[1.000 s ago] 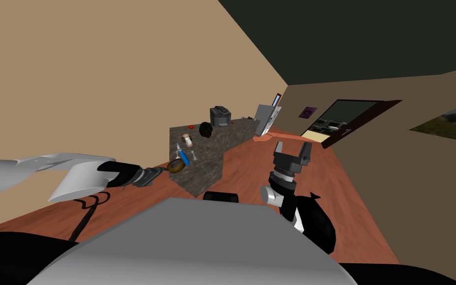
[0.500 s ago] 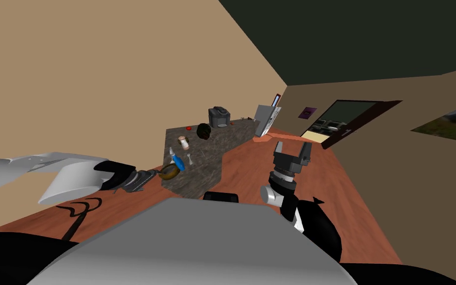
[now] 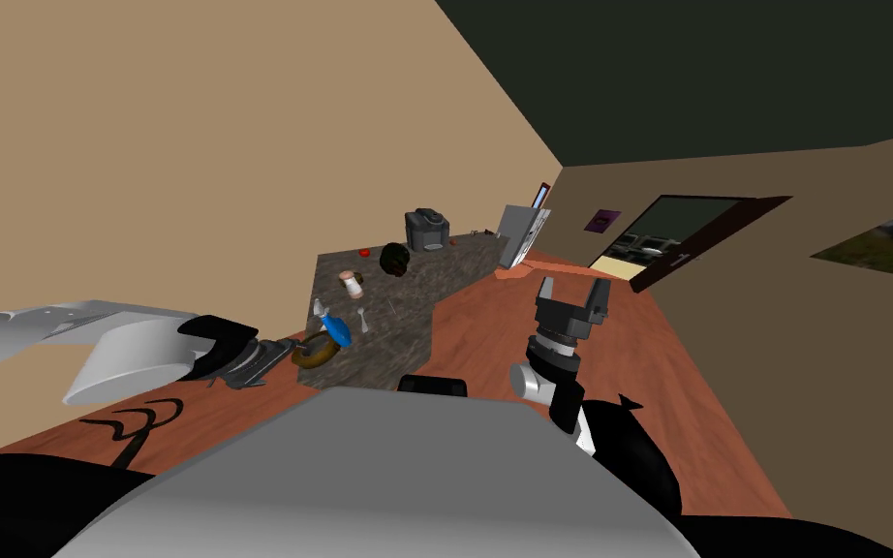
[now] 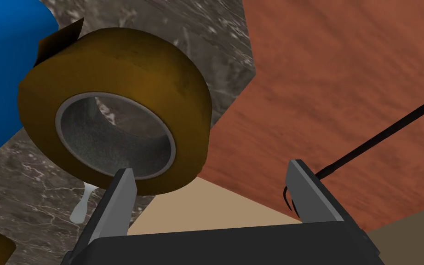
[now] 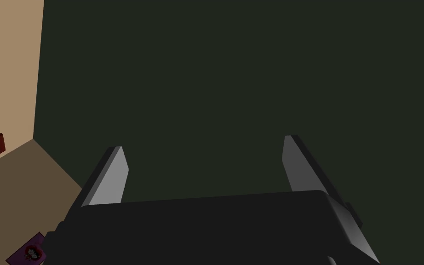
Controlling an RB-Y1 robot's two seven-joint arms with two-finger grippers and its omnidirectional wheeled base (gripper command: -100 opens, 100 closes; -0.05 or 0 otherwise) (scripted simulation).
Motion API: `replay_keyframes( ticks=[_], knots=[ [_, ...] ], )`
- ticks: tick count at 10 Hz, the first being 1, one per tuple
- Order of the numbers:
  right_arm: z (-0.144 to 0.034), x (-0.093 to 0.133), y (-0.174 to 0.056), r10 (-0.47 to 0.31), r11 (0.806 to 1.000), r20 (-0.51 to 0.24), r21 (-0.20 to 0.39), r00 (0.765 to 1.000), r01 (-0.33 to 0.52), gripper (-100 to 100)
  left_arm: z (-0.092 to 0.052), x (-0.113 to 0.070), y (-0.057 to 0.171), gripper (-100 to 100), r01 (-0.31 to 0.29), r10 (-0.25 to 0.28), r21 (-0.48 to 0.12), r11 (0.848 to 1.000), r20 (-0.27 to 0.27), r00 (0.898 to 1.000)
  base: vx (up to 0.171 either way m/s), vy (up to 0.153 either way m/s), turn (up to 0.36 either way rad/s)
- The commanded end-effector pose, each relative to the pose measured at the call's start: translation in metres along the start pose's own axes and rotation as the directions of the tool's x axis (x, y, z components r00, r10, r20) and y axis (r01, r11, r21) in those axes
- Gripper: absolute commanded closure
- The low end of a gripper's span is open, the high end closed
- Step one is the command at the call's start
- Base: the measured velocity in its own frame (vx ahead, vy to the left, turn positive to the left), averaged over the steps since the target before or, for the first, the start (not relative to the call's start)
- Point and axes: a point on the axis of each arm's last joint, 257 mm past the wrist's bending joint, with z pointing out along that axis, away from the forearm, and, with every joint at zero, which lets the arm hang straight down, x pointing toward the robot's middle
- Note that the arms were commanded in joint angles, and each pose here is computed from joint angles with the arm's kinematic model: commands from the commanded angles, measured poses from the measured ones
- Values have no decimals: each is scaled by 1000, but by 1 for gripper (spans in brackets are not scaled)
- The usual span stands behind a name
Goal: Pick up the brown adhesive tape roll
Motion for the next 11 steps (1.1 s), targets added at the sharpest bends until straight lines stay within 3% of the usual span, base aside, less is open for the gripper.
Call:
replay_keyframes(
  ticks=[1,3,4,5,10,11],
  knots=[
    [0,0,0,0,1000,0,0,1000,0,0,0,2,11,-100,37,-37,-30,999,-5,999,71,-39,32],
    [0,0,0,0,1000,0,0,1000,0,0,2,3,12,-100,45,-45,-33,998,-8,999,14,-19,44],
    [0,0,0,0,1000,0,0,1000,0,0,2,3,13,0,45,-45,-36,998,-9,999,0,0,0],
    [0,0,0,0,1000,0,0,1000,0,0,7,-3,22,-100,96,-96,-44,994,-2,995,-75,11,-312],
    [0,0,0,0,1000,0,0,1000,0,0,19,-16,45,-100,223,-222,-63,973,18,975,-122,11,-306],
    [0,0,0,0,1000,0,0,1000,0,0,24,-21,55,-100,272,-271,-71,960,27,962,-135,3,-404]
  ],
)
